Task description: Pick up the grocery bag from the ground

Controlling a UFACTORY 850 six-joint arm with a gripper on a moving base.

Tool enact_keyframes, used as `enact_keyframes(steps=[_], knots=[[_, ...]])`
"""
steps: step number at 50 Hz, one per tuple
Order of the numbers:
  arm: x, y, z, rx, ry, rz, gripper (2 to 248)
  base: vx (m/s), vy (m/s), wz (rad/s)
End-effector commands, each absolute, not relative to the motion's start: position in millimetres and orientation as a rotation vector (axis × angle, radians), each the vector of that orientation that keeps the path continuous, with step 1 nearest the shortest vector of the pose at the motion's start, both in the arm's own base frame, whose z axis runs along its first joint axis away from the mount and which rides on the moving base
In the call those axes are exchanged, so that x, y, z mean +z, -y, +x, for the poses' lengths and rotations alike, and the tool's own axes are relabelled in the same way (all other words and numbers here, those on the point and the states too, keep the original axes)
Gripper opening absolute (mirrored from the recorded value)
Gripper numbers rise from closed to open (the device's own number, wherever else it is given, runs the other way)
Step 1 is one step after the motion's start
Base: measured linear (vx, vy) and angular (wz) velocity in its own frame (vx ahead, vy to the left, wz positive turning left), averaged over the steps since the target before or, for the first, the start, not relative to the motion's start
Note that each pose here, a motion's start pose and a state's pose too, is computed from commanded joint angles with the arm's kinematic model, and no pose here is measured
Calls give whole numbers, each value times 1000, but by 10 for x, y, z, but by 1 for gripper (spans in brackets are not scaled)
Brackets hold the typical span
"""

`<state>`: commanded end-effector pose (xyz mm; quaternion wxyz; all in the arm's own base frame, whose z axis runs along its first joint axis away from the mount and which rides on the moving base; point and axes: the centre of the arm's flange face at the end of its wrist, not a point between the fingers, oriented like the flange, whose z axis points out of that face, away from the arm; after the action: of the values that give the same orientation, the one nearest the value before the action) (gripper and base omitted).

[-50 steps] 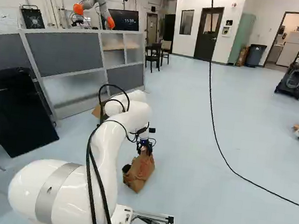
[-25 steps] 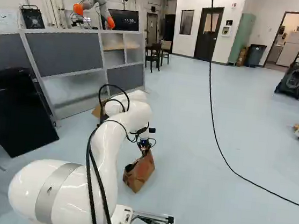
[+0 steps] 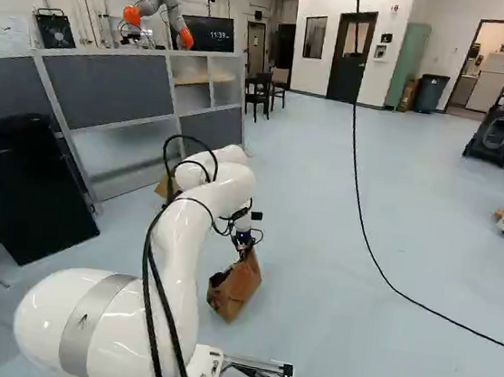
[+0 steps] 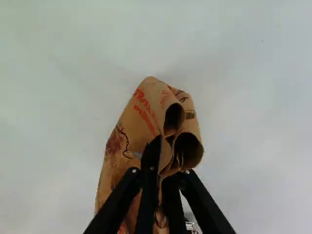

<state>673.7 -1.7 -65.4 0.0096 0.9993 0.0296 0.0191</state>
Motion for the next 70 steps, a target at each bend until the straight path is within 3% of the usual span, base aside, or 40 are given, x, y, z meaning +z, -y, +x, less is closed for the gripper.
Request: enact_keyframes(steps=[70], knots=[[1338,16,6063,78,-93,3121,22,0,0,0]])
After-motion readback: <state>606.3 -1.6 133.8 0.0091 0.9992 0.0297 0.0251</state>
